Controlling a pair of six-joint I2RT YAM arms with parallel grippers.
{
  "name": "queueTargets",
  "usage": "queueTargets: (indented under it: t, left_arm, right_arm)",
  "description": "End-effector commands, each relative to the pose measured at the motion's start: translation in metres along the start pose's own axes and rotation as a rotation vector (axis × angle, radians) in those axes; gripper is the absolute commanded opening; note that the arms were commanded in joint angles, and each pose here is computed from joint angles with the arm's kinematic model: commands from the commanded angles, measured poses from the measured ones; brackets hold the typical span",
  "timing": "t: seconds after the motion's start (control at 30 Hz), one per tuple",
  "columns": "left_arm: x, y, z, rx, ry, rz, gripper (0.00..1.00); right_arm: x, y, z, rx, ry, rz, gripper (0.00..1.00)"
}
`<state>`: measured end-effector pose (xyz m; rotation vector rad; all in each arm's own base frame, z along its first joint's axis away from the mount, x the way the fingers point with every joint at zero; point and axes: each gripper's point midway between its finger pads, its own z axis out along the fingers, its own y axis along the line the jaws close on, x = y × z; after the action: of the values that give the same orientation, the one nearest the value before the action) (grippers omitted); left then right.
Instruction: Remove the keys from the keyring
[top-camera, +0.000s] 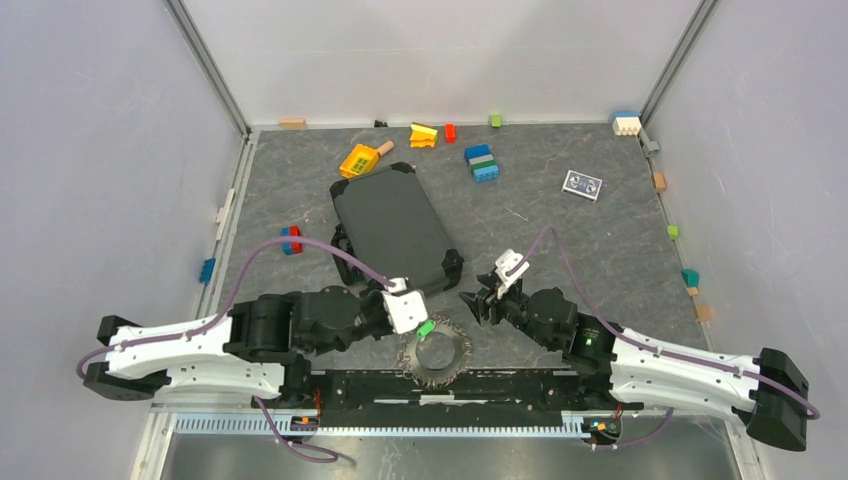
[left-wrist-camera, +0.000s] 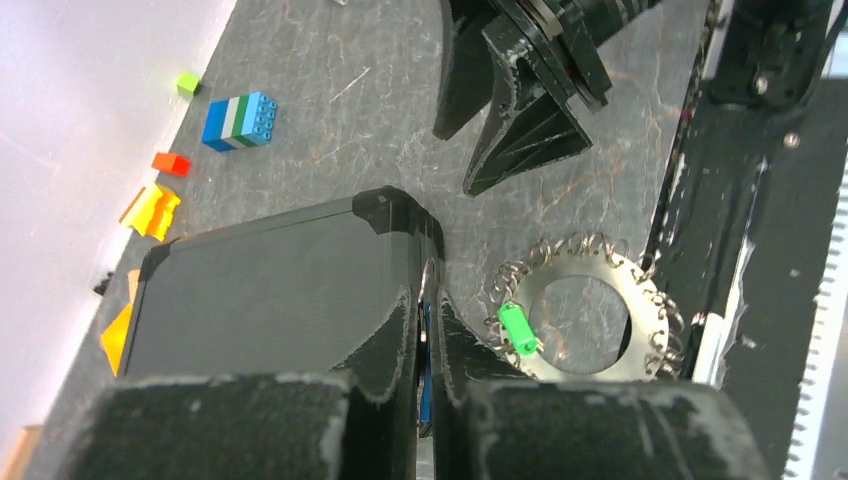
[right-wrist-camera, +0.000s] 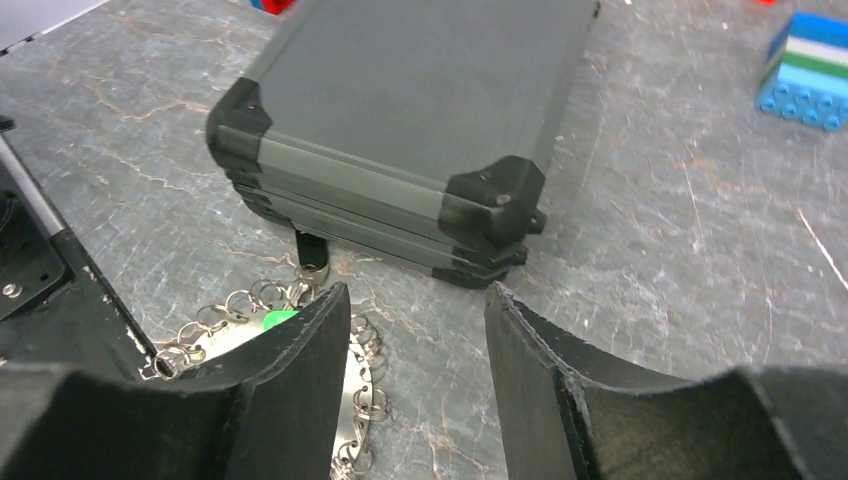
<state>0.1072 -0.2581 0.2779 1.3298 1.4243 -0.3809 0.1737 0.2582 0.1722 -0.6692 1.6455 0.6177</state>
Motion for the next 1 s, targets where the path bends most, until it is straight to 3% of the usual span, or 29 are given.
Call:
queueTargets:
  t: [0.0, 0.2, 0.4, 0.7, 0.97]
  left_arm:
    - [-0.022, 0.019, -0.004, -0.107, -0.101, -0.256, 0.02]
    - [-0.001, 0.036, 0.005, -0.216, -0.039, -0.488, 0.02]
    - [0.031, 0.013, 0.066, -0.172, 0.029, -0.708, 0.02]
    - [0.037, -0.037, 0.185, 0.011, 0.121, -0.749, 0.05]
    - [0.069, -0.045, 0.264, 0.049, 0.174, -0.836, 0.23]
  right_arm:
    - [-0.012, -0.013, 0.002, 0.072, 0.009, 0.112, 0.57]
    - [0.010, -0.036, 0.001, 0.184, 0.109, 0.181, 0.59]
    - [0.016, -0.090, -0.017, 0.384, 0.159, 0.256, 0.63]
    - [-0.033, -0.156, -0.066, 0.637, 0.046, 0.247, 0.66]
    - [-0.056, -0.166, -0.099, 0.711, -0.039, 0.222, 0.66]
